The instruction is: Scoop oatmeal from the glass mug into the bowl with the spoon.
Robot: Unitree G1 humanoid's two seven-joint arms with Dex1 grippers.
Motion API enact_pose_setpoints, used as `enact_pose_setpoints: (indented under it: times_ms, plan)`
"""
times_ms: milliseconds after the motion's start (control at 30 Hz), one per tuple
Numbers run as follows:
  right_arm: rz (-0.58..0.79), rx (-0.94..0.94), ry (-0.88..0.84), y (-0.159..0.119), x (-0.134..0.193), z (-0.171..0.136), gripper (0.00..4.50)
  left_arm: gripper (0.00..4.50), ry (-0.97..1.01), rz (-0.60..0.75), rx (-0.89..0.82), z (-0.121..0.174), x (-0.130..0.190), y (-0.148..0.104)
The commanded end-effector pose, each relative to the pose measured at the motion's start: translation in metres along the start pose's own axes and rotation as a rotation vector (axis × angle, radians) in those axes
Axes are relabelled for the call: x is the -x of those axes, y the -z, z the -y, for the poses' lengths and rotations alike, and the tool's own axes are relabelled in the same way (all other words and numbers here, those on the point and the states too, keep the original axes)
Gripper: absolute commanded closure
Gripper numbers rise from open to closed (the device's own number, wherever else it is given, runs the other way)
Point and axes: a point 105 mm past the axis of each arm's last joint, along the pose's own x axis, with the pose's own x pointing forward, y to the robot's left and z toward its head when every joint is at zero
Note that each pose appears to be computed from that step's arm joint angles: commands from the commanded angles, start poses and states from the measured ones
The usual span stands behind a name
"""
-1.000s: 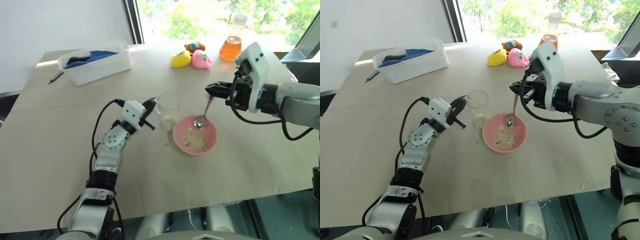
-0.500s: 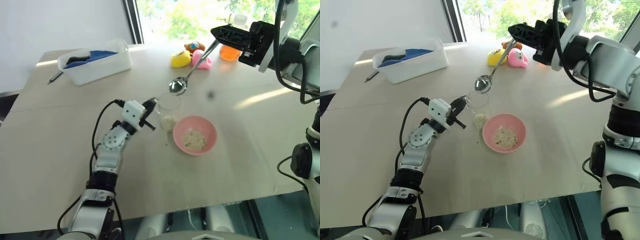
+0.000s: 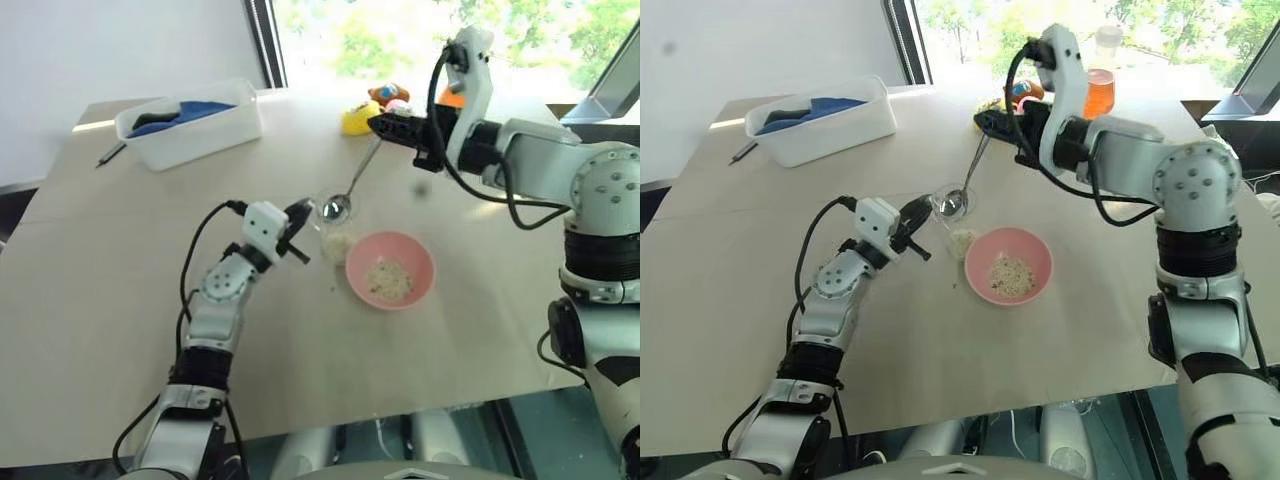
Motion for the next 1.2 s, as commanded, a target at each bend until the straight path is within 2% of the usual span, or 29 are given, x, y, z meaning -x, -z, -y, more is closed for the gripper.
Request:
enact_pose_setpoints:
  times_ms: [33, 100, 133, 233, 400, 533, 567, 633, 833, 967, 1067, 1200]
  plan:
    - [0.041, 0.073, -0.036, -0.009, 0.000, -0.009, 3.54, 4.50, 0.011, -0.030, -0.023, 0.001, 0.006, 0.003]
    - [0.064, 0.087, -0.030, -0.013, 0.000, -0.006, 2.50, 4.50, 0.008, -0.034, -0.027, 0.001, 0.007, 0.003]
    - [0.078, 0.090, -0.028, -0.017, 0.000, -0.005, 2.12, 4.50, 0.006, -0.035, -0.027, 0.001, 0.008, 0.003]
    - [0.148, 0.102, 0.019, -0.034, 0.004, 0.005, 2.12, 4.50, 0.002, -0.037, -0.027, 0.000, 0.009, 0.003]
    - [0.197, 0.148, 0.125, -0.045, 0.009, 0.029, 2.12, 4.50, 0.001, -0.039, -0.022, 0.000, 0.009, 0.003]
    - [0.207, 0.161, 0.119, -0.046, 0.010, 0.028, 2.06, 3.23, 0.000, -0.040, -0.022, -0.001, 0.009, 0.003]
    - [0.208, 0.163, 0.118, -0.046, 0.010, 0.028, 2.06, 2.64, 0.001, -0.041, -0.023, -0.001, 0.009, 0.003]
    - [0.209, 0.169, 0.121, -0.046, 0.010, 0.028, 2.06, 1.82, 0.002, -0.045, -0.029, -0.002, 0.010, 0.003]
    - [0.225, 0.185, 0.115, -0.050, 0.016, 0.029, 2.06, 1.82, 0.003, -0.044, -0.054, -0.004, 0.019, -0.004]
    - [0.235, 0.214, 0.105, -0.044, 0.033, 0.033, 2.06, 1.82, 0.043, -0.038, -0.088, -0.001, 0.037, -0.018]
    - [0.193, 0.263, 0.098, -0.024, 0.049, 0.040, 2.06, 1.82, 0.073, -0.064, -0.124, -0.002, 0.051, -0.022]
    - [0.134, 0.296, 0.151, 0.014, 0.074, 0.064, 2.06, 1.82, 0.065, -0.096, -0.138, -0.007, 0.074, -0.028]
